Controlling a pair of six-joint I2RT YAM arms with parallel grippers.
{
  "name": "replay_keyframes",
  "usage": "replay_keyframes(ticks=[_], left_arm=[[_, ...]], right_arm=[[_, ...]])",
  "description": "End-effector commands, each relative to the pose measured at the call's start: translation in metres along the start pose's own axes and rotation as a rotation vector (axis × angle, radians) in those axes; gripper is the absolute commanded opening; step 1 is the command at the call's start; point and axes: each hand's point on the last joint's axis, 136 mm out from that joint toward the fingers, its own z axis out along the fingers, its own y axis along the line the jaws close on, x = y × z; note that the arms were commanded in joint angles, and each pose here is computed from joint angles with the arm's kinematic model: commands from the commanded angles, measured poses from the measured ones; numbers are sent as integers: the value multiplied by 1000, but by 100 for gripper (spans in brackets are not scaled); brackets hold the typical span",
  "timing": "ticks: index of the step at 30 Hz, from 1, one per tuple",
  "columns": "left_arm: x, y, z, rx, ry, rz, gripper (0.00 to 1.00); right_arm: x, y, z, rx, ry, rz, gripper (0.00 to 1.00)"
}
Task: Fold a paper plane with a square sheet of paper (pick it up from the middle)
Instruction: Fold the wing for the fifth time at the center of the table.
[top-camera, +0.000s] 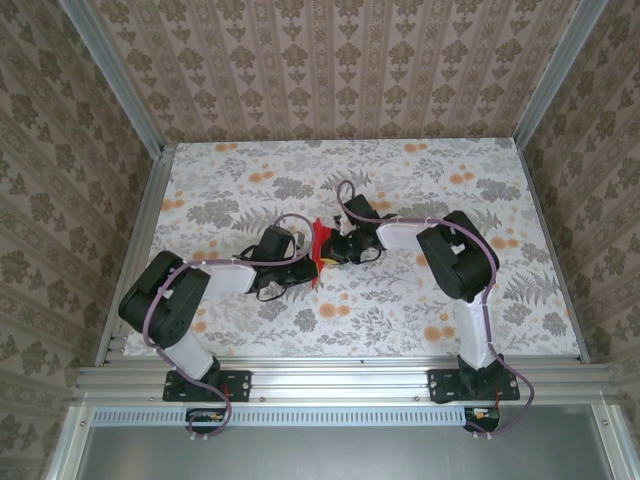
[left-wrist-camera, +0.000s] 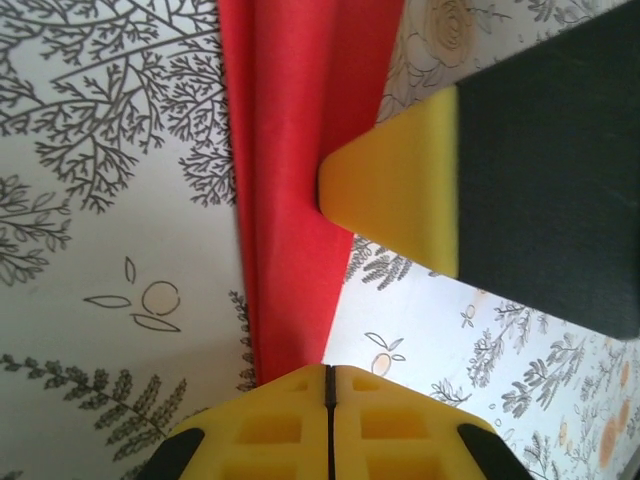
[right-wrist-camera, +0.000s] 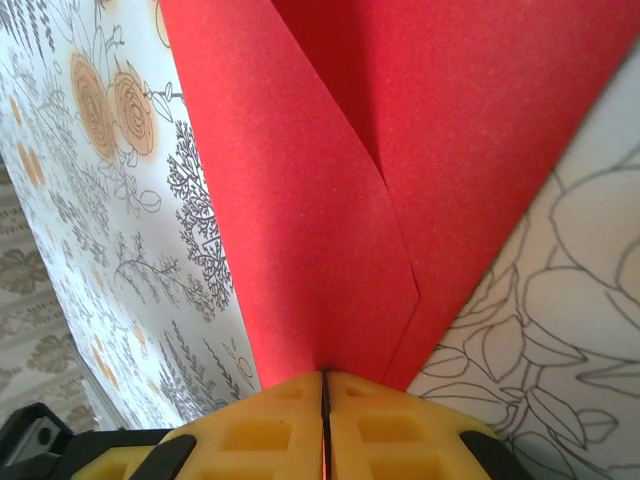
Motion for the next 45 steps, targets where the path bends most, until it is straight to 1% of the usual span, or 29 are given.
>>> replay_keyframes(ticks=[1, 5, 10, 15, 18, 22, 24, 32, 37, 45], left_arm=[[-6, 5, 1, -10, -31, -28, 8], [-4, 12, 2, -31, -31, -32, 7], [2, 25, 3, -69, -28, -46, 7], [12, 35, 5, -88, -8, -55, 5], [19, 39, 5, -94, 17, -51, 5], [24, 42, 6, -97, 37, -43, 4], [25, 43, 6, -99, 39, -41, 3], [25, 42, 6, -96, 43, -36, 3], [24, 40, 5, -90, 43, -32, 2], [22, 36, 4, -77, 40, -30, 2]], right_arm=[[19, -25, 6, 80, -5, 135, 10], [26, -18, 9, 70, -20, 166, 11], [22, -10, 7, 46, -39, 169, 11], [7, 14, -6, -19, -58, 98, 14], [-6, 30, -23, -51, -99, 35, 16], [-21, 41, -43, -24, -163, -42, 17], [-22, 43, -42, -15, -162, -61, 17], [-14, 42, -22, -1, -91, -85, 16], [-15, 26, -13, 48, -79, -72, 16], [-18, 7, -4, 82, -67, -48, 15]])
